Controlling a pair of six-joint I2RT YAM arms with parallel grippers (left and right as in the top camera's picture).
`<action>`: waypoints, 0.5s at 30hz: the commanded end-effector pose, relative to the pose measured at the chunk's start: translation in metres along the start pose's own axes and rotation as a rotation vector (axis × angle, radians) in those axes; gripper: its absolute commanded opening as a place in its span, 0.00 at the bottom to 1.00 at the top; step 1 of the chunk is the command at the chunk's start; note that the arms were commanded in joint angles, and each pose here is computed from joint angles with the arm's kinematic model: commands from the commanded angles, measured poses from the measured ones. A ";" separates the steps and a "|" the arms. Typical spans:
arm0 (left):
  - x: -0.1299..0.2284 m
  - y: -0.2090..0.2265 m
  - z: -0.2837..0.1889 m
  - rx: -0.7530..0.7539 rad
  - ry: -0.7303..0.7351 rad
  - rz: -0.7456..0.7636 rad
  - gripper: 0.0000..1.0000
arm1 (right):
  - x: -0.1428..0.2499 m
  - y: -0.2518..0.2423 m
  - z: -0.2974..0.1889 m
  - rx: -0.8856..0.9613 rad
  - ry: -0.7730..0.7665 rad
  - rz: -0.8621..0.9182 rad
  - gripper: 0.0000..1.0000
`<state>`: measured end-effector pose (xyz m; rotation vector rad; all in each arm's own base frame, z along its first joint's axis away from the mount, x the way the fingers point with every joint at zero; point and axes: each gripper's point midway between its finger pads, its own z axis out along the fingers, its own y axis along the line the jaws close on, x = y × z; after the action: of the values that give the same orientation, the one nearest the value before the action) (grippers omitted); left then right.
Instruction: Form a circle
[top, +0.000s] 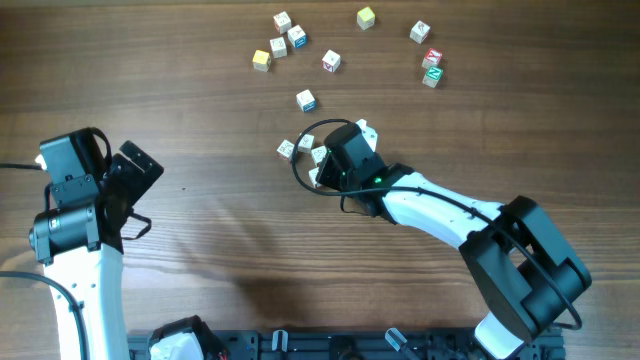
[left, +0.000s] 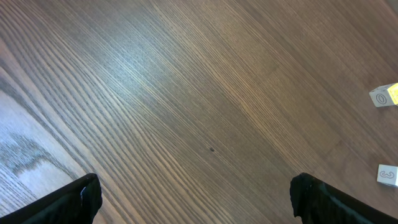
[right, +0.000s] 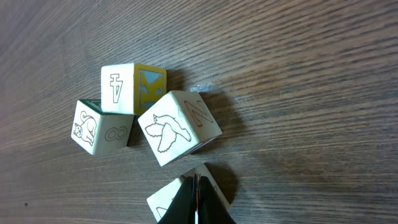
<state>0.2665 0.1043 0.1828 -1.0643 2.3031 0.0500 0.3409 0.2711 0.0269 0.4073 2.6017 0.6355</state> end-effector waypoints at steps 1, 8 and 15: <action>0.000 -0.001 0.000 0.008 0.004 -0.013 1.00 | 0.001 0.000 -0.004 0.008 -0.012 -0.018 0.04; 0.000 -0.001 0.000 0.008 0.004 -0.013 1.00 | 0.004 -0.006 0.001 0.027 -0.005 0.007 0.04; 0.000 -0.001 0.000 0.008 0.004 -0.014 1.00 | 0.004 0.004 0.001 -0.018 0.005 -0.023 0.04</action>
<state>0.2665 0.1043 0.1828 -1.0638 2.3033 0.0502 0.3400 0.2728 0.0271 0.4056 2.6015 0.6386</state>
